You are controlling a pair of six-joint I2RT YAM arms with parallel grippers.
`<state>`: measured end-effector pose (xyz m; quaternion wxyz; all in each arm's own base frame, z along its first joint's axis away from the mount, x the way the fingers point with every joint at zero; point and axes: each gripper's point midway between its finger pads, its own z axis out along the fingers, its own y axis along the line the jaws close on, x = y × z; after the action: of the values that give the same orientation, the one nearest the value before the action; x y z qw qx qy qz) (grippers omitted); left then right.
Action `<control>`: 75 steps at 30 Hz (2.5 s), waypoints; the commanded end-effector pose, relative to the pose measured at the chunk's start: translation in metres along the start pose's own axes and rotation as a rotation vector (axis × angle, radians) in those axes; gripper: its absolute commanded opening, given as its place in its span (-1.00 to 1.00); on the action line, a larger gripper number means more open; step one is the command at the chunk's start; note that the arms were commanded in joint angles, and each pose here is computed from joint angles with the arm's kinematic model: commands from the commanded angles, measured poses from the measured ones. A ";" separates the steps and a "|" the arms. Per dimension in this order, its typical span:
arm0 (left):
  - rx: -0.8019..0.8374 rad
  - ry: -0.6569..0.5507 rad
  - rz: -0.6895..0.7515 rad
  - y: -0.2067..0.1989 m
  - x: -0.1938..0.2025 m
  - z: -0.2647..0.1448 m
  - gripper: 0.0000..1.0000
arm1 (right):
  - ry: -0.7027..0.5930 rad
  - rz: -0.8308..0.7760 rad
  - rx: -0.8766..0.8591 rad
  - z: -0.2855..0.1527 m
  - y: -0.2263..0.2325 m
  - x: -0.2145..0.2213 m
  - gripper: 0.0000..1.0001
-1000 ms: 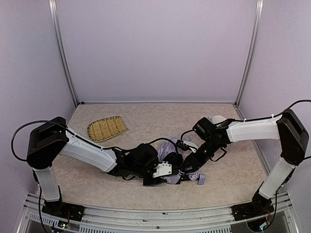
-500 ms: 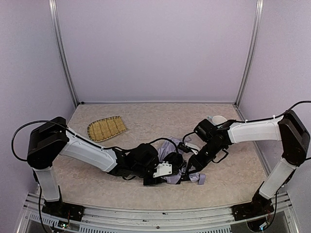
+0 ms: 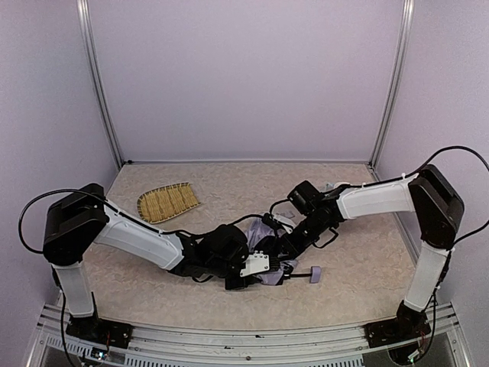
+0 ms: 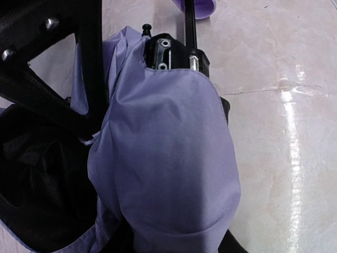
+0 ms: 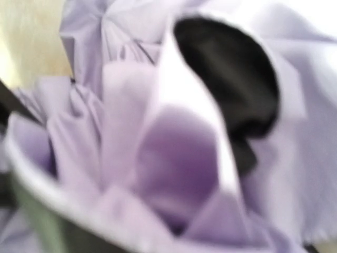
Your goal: Put away the umbrella
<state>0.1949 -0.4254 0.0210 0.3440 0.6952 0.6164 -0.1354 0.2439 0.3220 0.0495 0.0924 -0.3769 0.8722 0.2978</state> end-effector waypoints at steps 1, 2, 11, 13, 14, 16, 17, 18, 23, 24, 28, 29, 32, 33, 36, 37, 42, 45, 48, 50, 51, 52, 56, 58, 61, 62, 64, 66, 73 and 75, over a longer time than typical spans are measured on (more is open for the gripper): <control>0.232 0.191 -0.020 -0.067 0.070 0.007 -0.46 | -0.254 -0.133 -0.088 0.006 0.018 -0.078 -1.00; 0.231 0.177 -0.020 -0.067 0.067 0.007 -0.47 | -0.259 -0.136 -0.119 0.012 0.023 -0.079 -1.00; 0.262 0.118 -0.008 -0.068 0.055 0.008 -0.48 | -0.306 -0.286 -0.454 0.024 0.095 -0.066 -1.00; 0.269 0.115 -0.014 -0.069 0.054 0.007 -0.48 | -0.324 -0.291 -0.430 0.026 0.090 -0.069 -0.91; 0.271 0.121 -0.027 -0.067 0.056 0.008 -0.48 | -0.298 -0.263 -0.384 0.033 0.079 -0.067 -0.87; 0.296 0.158 -0.082 -0.066 0.060 0.012 -0.47 | -0.243 -0.202 -0.291 0.048 0.053 -0.060 -0.70; 0.316 0.187 -0.120 -0.066 0.066 0.015 -0.48 | -0.221 -0.170 -0.256 0.052 0.042 -0.055 -0.60; 0.330 0.208 -0.157 -0.065 0.070 0.016 -0.49 | -0.206 -0.139 -0.227 0.054 0.033 -0.049 -0.48; 0.432 0.263 -0.348 -0.073 0.084 0.009 -0.55 | -0.214 -0.007 -0.099 0.032 -0.003 -0.030 -0.16; 0.455 0.259 -0.378 -0.076 0.082 0.007 -0.56 | -0.213 0.012 -0.084 0.028 -0.008 -0.023 -0.13; 0.493 0.288 -0.431 -0.081 0.085 0.010 -0.61 | -0.237 0.028 -0.029 -0.003 -0.016 -0.023 0.02; 0.500 0.298 -0.445 -0.081 0.087 0.011 -0.62 | -0.251 0.026 -0.017 -0.013 -0.016 -0.025 0.08; 0.515 0.324 -0.489 -0.078 0.093 0.016 -0.68 | -0.299 0.012 0.032 -0.047 -0.019 -0.035 0.29; 0.514 0.330 -0.501 -0.076 0.094 0.017 -0.69 | -0.308 0.011 0.048 -0.057 -0.020 -0.035 0.34; 0.528 0.349 -0.534 -0.075 0.100 0.019 -0.69 | -0.315 0.001 0.101 -0.082 -0.023 -0.032 0.41; 0.531 0.351 -0.540 -0.075 0.100 0.019 -0.70 | -0.320 -0.009 0.123 -0.089 -0.023 -0.031 0.44; 0.562 0.354 -0.562 -0.076 0.101 0.021 -0.70 | -0.312 -0.060 0.180 -0.110 -0.017 -0.016 0.40; 0.573 0.365 -0.599 -0.072 0.106 0.024 -0.70 | -0.349 -0.217 0.184 -0.111 0.015 -0.012 0.38; 0.587 0.370 -0.627 -0.070 0.108 0.026 -0.70 | -0.349 -0.463 0.232 -0.094 0.056 -0.001 0.46; 0.603 0.365 -0.645 -0.070 0.108 0.025 -0.70 | -0.337 -0.567 0.336 -0.084 0.060 0.004 0.49; 0.611 0.361 -0.650 -0.069 0.107 0.025 -0.70 | -0.330 -0.610 0.391 -0.080 0.059 0.005 0.55; 0.619 0.362 -0.652 -0.071 0.107 0.024 -0.70 | -0.319 -0.641 0.454 -0.077 0.054 0.004 0.66; 0.646 0.370 -0.657 -0.073 0.107 0.024 -0.69 | -0.256 -0.778 0.605 -0.060 0.040 -0.002 1.00; 0.657 0.371 -0.662 -0.073 0.107 0.023 -0.69 | -0.219 -0.828 0.646 -0.051 0.032 -0.004 1.00; 0.668 0.373 -0.666 -0.073 0.108 0.024 -0.69 | -0.146 -0.884 0.656 -0.033 0.023 -0.002 1.00; 0.669 0.374 -0.670 -0.073 0.108 0.024 -0.69 | -0.111 -0.891 0.641 -0.023 0.020 0.001 1.00; 0.674 0.371 -0.679 -0.071 0.108 0.024 -0.69 | -0.055 -0.899 0.614 -0.009 0.016 0.009 1.00; 0.683 0.364 -0.684 -0.071 0.108 0.023 -0.69 | 0.003 -0.901 0.605 0.004 0.008 0.020 0.97; 0.718 0.342 -0.691 -0.068 0.105 0.023 -0.68 | 0.085 -0.894 0.593 0.025 -0.003 0.031 0.50; 0.730 0.312 -0.687 -0.066 0.099 0.022 -0.62 | 0.088 -0.899 0.574 0.027 0.001 0.034 0.19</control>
<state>0.2158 -0.4422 0.0238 0.1289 0.5867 0.6792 -0.4216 0.2294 0.3225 0.0340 0.3099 -0.6670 0.6767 -0.0347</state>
